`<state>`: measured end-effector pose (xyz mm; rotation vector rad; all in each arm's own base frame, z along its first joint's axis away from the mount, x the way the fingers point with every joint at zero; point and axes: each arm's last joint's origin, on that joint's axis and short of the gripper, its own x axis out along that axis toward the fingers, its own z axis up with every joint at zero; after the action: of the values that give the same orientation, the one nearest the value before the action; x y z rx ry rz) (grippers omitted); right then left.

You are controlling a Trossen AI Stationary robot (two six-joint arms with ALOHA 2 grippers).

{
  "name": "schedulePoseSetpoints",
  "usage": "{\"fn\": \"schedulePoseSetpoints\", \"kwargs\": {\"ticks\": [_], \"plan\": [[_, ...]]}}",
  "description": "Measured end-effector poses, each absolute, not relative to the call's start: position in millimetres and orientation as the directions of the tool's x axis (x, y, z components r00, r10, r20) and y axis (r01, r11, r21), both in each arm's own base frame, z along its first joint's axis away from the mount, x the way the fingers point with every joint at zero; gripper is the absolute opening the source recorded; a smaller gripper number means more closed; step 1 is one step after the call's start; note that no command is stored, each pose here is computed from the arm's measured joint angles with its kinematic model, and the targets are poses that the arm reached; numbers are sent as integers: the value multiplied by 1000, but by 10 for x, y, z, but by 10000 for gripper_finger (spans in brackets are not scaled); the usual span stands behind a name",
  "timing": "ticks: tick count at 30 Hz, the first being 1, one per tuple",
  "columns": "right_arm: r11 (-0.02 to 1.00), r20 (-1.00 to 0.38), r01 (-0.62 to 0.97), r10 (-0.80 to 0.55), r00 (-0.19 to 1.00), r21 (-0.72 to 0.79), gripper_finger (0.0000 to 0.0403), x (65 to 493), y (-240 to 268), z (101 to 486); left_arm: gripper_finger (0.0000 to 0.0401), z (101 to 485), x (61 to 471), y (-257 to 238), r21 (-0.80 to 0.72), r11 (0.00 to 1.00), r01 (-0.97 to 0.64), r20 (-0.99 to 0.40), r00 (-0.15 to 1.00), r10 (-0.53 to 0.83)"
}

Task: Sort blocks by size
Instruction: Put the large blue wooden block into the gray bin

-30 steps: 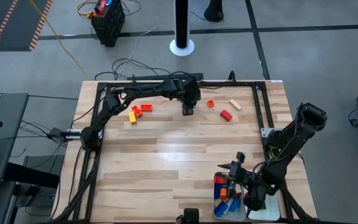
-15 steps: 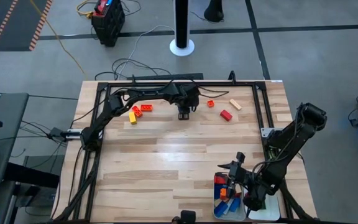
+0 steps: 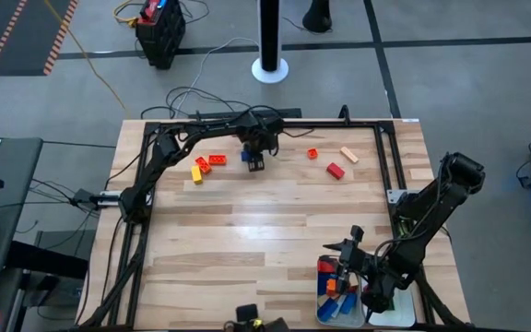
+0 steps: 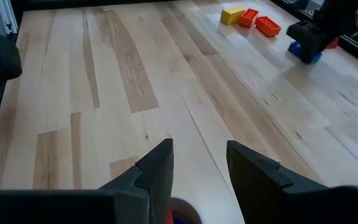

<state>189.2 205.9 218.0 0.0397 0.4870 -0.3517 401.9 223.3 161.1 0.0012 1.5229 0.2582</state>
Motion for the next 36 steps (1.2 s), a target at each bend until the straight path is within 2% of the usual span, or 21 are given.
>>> {"fn": "schedulePoseSetpoints", "kwargs": {"ticks": [8, 14, 20, 25, 31, 36], "plan": [[939, -465, 340, -321, 825, -46, 175, 1892, 2059, 2180, 163, 1629, 3881, 2097, 111, 983, -145, -987, -132, 92], [939, -465, 341, -321, 825, -43, 175, 1892, 2060, 2180, 154, 2088, 3885, 1889, 147, 976, -162, -989, -32, 144], [942, -465, 334, -312, 828, -36, 175, 1872, 2079, 2181, 161, 2407, 3779, 1763, 179, 966, -185, -983, 15, 185], [943, -466, 331, -309, 829, -35, 175, 1863, 2086, 2180, 167, 2427, 3616, 1568, 189, 967, -171, -979, 41, 198], [937, -466, 347, -323, 824, -35, 175, 1899, 2054, 2180, 168, 2505, 3460, 1226, 204, 968, -145, -947, 221, 232], [934, -460, 357, -322, 827, -13, 175, 1944, 2044, 2191, 169, 2497, 3286, 1027, 189, 966, -174, -943, 244, 229]]}}
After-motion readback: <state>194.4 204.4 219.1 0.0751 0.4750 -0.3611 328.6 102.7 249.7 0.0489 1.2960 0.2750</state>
